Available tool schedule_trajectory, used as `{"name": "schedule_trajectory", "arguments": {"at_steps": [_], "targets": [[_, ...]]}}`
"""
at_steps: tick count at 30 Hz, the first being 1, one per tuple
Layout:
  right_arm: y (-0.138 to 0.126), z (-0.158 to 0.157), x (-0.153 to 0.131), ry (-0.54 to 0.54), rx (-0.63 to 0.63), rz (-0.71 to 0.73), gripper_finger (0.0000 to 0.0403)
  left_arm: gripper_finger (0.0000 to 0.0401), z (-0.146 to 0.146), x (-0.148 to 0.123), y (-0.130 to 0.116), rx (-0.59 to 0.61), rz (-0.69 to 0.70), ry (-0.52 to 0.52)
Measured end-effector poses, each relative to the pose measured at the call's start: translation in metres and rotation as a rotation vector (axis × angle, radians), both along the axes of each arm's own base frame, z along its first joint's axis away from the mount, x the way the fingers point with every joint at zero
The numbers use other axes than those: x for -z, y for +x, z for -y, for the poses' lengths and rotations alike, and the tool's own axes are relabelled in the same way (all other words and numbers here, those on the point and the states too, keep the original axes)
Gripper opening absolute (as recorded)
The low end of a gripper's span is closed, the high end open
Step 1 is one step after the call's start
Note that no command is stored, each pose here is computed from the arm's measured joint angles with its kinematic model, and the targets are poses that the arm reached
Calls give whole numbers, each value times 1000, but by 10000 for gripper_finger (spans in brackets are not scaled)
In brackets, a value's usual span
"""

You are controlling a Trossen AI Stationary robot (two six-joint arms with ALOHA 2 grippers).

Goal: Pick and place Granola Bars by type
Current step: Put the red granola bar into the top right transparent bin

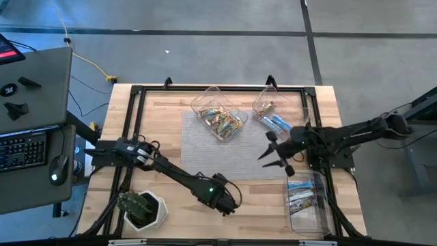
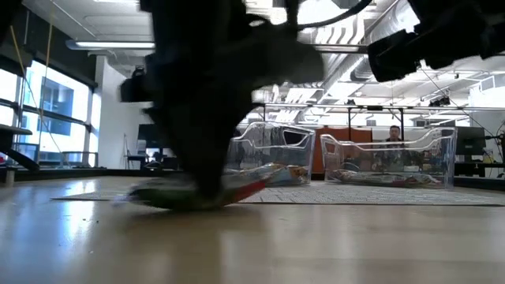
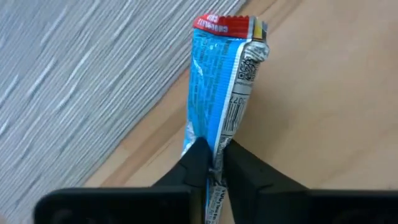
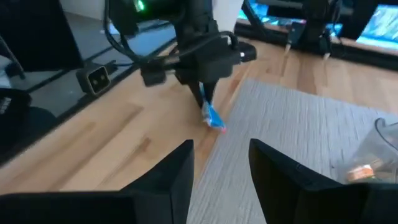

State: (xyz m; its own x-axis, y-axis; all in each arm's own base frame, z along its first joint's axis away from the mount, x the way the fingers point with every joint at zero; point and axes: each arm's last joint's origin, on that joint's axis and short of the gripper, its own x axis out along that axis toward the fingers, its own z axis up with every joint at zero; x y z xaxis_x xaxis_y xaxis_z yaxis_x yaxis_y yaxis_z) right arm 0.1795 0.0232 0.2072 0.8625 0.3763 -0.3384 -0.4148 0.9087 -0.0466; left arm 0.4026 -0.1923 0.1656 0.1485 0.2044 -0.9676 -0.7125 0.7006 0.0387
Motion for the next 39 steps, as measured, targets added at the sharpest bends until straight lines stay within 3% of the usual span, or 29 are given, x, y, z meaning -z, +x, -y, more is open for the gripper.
{"name": "schedule_trajectory", "arguments": {"at_steps": [7, 11, 16, 22, 32, 39], "targets": [[-11, -16, 30, -125, 59, 16, 137, 11, -3, -40, 23, 107, 154, 29], [-16, -26, 37, -188, -1, 41, 137, 10, -16, -58, 42, 195, 252, 18], [-18, -34, 34, -270, -27, 100, 137, 10, -43, -78, 67, 265, 380, -107], [-19, -37, 35, -299, -39, 103, 137, 9, -75, -88, 92, 384, 547, -161], [-19, -37, 35, -301, -36, 102, 135, 9, -106, -90, 100, 383, 569, -214], [-19, -37, 35, -301, -37, 102, 96, 9, -106, -90, 100, 386, 569, -220]]}}
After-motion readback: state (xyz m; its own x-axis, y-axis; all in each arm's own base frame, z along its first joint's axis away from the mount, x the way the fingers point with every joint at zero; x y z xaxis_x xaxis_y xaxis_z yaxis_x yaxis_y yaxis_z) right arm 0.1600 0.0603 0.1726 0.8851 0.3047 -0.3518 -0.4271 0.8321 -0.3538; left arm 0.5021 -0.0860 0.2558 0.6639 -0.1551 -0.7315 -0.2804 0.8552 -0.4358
